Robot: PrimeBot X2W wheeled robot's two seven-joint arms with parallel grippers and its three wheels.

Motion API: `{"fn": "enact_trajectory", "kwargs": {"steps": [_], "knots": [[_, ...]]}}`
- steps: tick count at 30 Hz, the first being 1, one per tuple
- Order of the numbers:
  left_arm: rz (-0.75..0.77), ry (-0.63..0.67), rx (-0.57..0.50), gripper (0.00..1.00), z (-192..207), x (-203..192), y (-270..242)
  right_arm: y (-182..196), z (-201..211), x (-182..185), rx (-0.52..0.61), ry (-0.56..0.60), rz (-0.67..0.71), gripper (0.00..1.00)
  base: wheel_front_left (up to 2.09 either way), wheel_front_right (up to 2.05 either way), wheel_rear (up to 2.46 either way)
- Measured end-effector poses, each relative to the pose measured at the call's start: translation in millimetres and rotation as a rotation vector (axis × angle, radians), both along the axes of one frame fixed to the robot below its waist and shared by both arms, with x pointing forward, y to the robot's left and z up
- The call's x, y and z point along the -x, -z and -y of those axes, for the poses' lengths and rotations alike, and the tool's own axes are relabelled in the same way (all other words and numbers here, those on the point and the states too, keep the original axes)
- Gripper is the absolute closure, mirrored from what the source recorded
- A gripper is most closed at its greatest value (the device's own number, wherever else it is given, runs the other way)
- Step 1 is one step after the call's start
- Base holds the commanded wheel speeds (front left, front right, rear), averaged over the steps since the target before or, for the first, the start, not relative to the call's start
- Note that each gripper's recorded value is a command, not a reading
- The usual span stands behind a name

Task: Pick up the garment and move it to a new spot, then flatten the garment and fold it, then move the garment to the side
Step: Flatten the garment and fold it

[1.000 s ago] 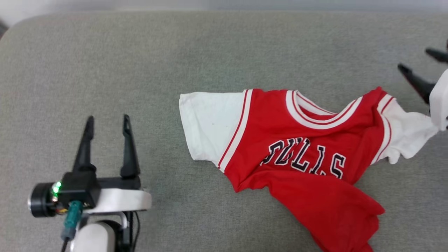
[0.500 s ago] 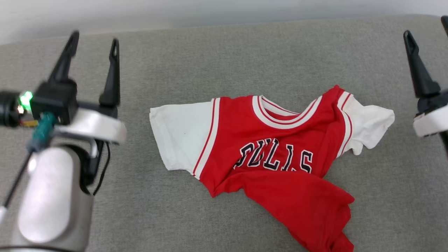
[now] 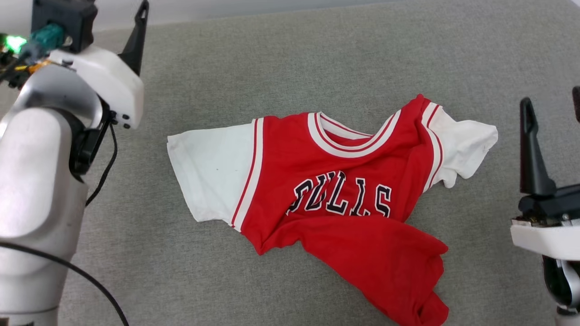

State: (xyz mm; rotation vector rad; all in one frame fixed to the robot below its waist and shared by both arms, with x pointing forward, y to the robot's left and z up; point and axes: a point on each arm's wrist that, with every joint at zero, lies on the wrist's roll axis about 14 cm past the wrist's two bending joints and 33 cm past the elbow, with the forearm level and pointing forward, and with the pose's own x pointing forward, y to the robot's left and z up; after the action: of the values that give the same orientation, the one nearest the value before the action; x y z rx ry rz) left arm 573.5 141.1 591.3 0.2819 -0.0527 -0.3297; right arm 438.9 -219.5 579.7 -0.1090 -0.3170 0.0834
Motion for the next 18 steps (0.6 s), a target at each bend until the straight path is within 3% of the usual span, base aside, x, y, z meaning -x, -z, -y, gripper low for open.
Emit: {"fn": "enact_trajectory", "kwargs": {"steps": [7,18], "knots": [[-0.344,0.077,-0.097,0.00,16,-6,58,19,2,16,-0.058,0.048,-0.044,0.00,0.00,0.00,0.00],[-0.880,0.146,-0.343,0.00,14,29,159,55,-1,14,-0.103,0.070,-0.144,0.00,0.00,0.00,0.00]]}}
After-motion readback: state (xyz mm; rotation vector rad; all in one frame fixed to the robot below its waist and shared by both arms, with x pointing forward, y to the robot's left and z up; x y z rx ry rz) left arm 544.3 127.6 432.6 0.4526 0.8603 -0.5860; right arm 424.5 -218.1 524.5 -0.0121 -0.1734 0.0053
